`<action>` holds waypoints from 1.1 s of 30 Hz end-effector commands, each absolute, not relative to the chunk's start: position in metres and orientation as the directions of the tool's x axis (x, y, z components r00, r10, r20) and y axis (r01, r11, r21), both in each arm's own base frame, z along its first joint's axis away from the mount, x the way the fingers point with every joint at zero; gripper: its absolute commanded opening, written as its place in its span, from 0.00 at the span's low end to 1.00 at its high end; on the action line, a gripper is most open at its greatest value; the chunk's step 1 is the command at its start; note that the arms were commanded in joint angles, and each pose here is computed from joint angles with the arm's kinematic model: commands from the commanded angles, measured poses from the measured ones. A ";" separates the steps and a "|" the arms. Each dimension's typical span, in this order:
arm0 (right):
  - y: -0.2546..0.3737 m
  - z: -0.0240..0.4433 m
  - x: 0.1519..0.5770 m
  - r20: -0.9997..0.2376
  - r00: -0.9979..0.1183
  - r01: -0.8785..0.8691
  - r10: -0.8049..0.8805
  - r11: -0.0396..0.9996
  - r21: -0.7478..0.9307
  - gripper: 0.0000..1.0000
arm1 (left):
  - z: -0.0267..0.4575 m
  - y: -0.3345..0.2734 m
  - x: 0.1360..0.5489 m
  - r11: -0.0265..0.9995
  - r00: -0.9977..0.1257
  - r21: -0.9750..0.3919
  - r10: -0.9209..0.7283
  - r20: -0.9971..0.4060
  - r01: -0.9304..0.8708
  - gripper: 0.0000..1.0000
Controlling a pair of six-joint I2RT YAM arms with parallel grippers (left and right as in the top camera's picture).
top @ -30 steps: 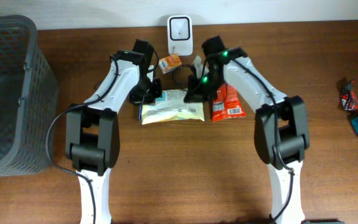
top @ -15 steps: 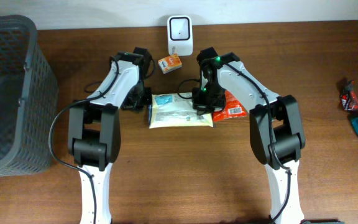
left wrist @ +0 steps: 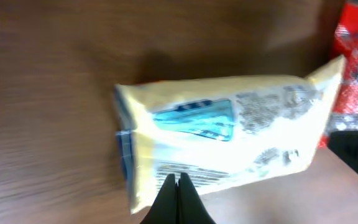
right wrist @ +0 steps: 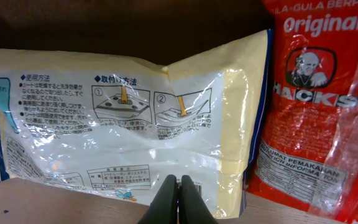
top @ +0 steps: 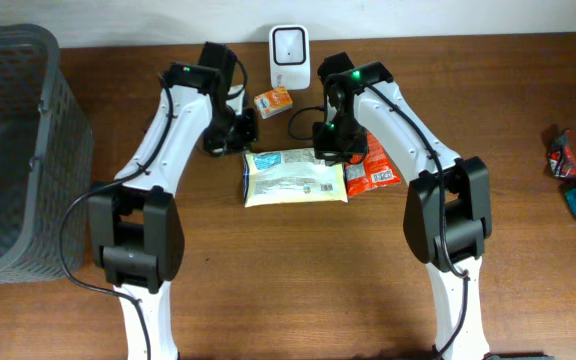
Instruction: Scan the item barcode
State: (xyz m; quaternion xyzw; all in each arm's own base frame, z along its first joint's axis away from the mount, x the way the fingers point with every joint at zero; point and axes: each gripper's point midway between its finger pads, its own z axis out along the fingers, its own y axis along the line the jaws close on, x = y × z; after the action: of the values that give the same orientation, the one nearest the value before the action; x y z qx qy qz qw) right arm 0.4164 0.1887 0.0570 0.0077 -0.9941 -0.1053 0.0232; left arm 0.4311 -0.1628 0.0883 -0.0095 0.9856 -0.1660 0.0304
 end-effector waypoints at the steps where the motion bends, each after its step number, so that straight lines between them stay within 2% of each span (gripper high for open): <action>1: 0.189 0.056 0.417 0.052 -0.998 -0.015 -0.027 0.973 0.230 0.04 | 0.057 -0.192 0.409 0.914 -0.999 -0.404 0.049 0.019 0.037 0.00; 5: 0.194 0.039 0.409 0.089 -0.993 -0.045 -0.071 0.964 0.263 0.04 | 0.040 -0.213 0.408 0.890 -0.999 -0.456 0.032 0.012 0.023 0.00; 9: 0.194 0.024 0.408 0.114 -0.991 -0.040 -0.071 0.966 0.255 0.04 | 0.022 -0.210 0.412 0.897 -1.000 -0.441 0.014 -0.019 0.021 0.00; 11: 0.193 0.016 0.410 0.112 -0.991 -0.042 -0.071 0.969 0.243 0.04 | 0.007 -0.192 0.414 0.937 -0.999 -0.348 -0.002 -0.032 0.009 0.00; 13: 0.188 0.006 0.411 0.111 -0.992 -0.043 -0.068 0.977 0.209 0.04 | -0.006 -0.162 0.417 0.983 -0.998 -0.183 -0.018 -0.058 -0.007 0.00; 16: 0.172 -0.006 0.411 0.105 -0.994 -0.025 -0.038 0.992 0.120 0.04 | -0.009 -0.131 0.414 1.000 -0.998 -0.011 -0.024 -0.065 -0.023 0.00; 21: 0.169 0.010 0.416 0.084 -0.996 -0.026 -0.034 0.995 0.098 0.04 | 0.015 -0.118 0.421 0.999 -0.996 0.019 -0.047 -0.072 -0.048 0.00; 25: 0.172 0.043 0.426 0.047 -0.998 -0.045 -0.050 0.993 0.110 0.04 | 0.064 -0.128 0.437 0.998 -0.990 -0.042 -0.054 -0.127 -0.049 0.00; 27: 0.173 0.058 0.430 0.032 -0.998 -0.053 -0.057 0.992 0.114 0.04 | 0.087 -0.146 0.440 0.989 -0.989 -0.146 -0.052 -0.138 -0.032 0.00; 30: 0.170 0.075 0.436 0.010 -0.999 -0.044 -0.046 0.992 0.121 0.04 | 0.115 -0.191 0.435 0.919 -0.993 -0.394 -0.029 -0.119 0.020 0.00; 33: 0.166 0.081 0.437 0.021 -0.998 -0.060 -0.065 0.981 0.187 0.04 | 0.114 -0.215 0.427 0.874 -0.996 -0.484 0.005 -0.086 0.046 0.00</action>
State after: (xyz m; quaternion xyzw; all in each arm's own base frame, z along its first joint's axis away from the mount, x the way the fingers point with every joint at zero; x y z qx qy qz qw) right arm 0.4311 0.1752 0.0720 0.0276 -0.9971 -0.0694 0.0167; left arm 0.4399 -0.1749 0.0938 -0.0075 0.9867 -0.1500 0.0625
